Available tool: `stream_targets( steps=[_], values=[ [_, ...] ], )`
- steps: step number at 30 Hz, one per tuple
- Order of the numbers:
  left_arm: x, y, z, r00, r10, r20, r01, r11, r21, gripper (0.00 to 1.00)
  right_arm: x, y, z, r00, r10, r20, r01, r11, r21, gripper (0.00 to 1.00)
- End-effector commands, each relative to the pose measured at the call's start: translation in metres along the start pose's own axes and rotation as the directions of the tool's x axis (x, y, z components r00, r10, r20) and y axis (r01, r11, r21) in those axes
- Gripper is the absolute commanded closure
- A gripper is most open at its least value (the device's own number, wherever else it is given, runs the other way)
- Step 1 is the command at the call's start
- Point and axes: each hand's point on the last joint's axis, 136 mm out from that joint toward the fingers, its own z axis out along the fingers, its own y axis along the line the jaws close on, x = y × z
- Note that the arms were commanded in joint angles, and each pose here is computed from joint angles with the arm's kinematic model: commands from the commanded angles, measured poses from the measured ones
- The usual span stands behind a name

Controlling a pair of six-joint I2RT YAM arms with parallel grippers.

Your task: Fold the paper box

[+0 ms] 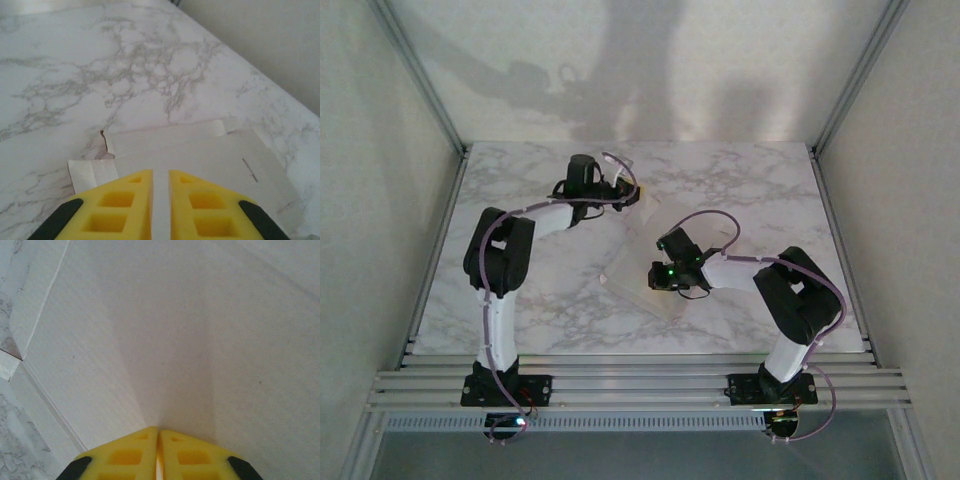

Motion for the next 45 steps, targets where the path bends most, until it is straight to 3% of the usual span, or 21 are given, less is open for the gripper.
stream_targets(
  steps=[1,8,11,12,17,22,29,45],
  values=[
    [0.021,0.019,0.002,0.989,-0.083,-0.121,0.077,0.996,-0.052,0.81,0.043,-0.042,0.007,0.988,-0.014,-0.152,0.040,0.985,0.166,0.88],
    [0.036,0.034,-0.002,0.947,-0.213,-0.239,0.181,0.972,-0.150,0.70,0.068,-0.047,-0.008,0.961,-0.099,-0.257,0.140,0.979,0.145,0.87],
    [0.041,0.040,-0.002,0.928,-0.238,-0.286,0.189,0.963,-0.191,0.48,0.078,-0.049,-0.018,0.947,-0.134,-0.293,0.181,0.974,0.138,0.86],
    [0.044,0.041,-0.001,0.913,-0.259,-0.316,0.206,0.960,-0.192,0.45,0.082,-0.051,-0.021,0.940,-0.150,-0.305,0.199,0.970,0.136,0.85],
    [0.058,0.037,0.004,0.837,-0.328,-0.439,0.280,0.944,-0.173,0.44,0.078,-0.039,-0.043,0.937,-0.180,-0.298,0.218,0.971,0.100,0.80],
    [0.075,0.035,0.002,0.775,-0.383,-0.502,0.329,0.924,-0.197,0.44,0.056,-0.016,-0.073,0.964,-0.190,-0.185,0.204,0.977,0.059,0.71],
    [0.088,0.021,0.003,0.701,-0.411,-0.583,0.398,0.904,-0.158,0.52,0.048,-0.003,-0.082,0.979,-0.163,-0.125,0.165,0.986,0.002,0.67],
    [0.101,0.002,0.026,0.659,-0.438,-0.612,0.480,0.871,-0.106,0.54,0.051,-0.010,-0.076,0.980,-0.146,-0.134,0.150,0.989,0.016,0.67]
  ],
)
